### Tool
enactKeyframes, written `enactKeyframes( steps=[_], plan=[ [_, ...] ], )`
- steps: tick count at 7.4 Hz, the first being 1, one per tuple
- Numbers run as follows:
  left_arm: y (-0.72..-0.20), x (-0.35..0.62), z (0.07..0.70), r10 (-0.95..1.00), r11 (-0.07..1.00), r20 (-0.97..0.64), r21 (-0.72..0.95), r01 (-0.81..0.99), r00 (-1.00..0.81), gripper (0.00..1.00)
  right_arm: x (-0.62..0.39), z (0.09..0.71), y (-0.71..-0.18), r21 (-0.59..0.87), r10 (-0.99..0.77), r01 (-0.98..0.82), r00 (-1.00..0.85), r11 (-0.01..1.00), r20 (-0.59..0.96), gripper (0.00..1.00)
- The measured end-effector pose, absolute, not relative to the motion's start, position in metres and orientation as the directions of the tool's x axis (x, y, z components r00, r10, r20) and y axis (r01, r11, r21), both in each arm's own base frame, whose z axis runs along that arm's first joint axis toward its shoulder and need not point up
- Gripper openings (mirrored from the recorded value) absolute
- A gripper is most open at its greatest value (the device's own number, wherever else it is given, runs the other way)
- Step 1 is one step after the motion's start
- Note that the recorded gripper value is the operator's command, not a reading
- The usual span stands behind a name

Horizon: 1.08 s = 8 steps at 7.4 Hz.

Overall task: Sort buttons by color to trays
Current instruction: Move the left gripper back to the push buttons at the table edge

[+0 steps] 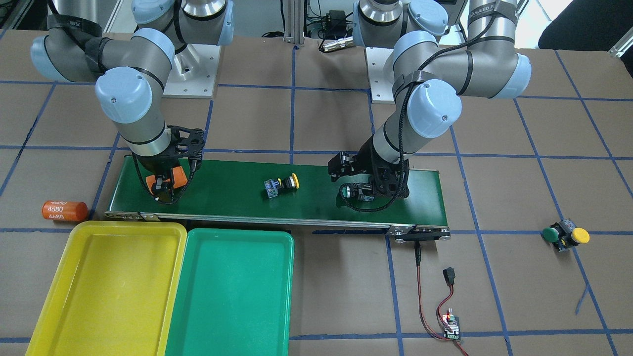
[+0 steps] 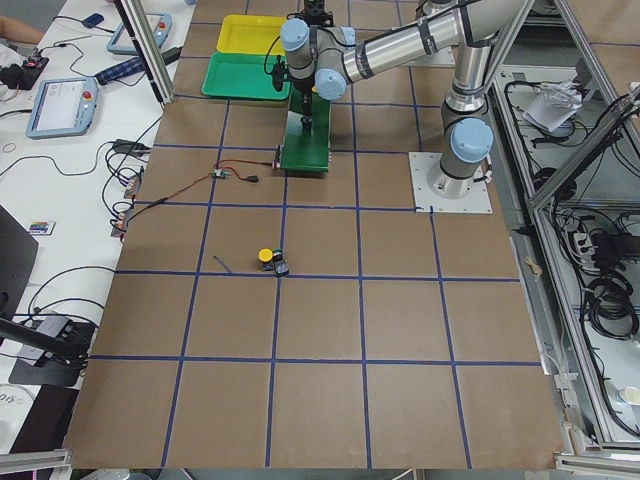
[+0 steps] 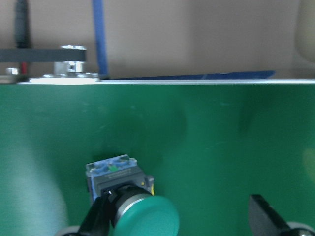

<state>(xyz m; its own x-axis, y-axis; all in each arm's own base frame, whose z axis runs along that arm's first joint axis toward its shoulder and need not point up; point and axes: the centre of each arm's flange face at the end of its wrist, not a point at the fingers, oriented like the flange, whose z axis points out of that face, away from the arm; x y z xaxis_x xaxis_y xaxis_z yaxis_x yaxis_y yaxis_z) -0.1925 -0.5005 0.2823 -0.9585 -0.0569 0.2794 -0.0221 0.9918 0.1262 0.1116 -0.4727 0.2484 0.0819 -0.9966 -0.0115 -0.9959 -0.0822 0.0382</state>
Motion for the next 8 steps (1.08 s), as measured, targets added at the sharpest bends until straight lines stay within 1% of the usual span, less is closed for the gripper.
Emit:
enactKeyframes(
  steps=[1, 2, 6, 8],
  plan=[
    [-0.504, -0.186, 0.287, -0.064, 0.993, 0.302, 0.117, -0.03, -0.951, 1.0, 0.112, 0.248, -0.473, 0.038, -0.997, -0.996, 0.082, -0.082, -0.012, 1.0],
    [-0.512, -0.161, 0.292, -0.081, 0.993, 0.286, 0.101, -0.054, -0.955, 1.0, 0.112, 0.249, -0.473, 0.038, -0.997, -0.996, 0.082, -0.082, -0.011, 1.0],
    [-0.551, 0.033, 0.317, -0.179, 0.984, 0.086, 0.021, -0.178, -0.98, 1.0, 0.112, 0.249, -0.473, 0.039, -0.997, -0.996, 0.082, -0.082, -0.011, 1.0],
    [-0.572, 0.12, 0.328, -0.155, 0.988, 0.005, -0.007, -0.155, -0.988, 1.0, 0.112, 0.249, -0.473, 0.039, -0.997, -0.996, 0.082, -0.082, -0.011, 1.0]
  ],
)
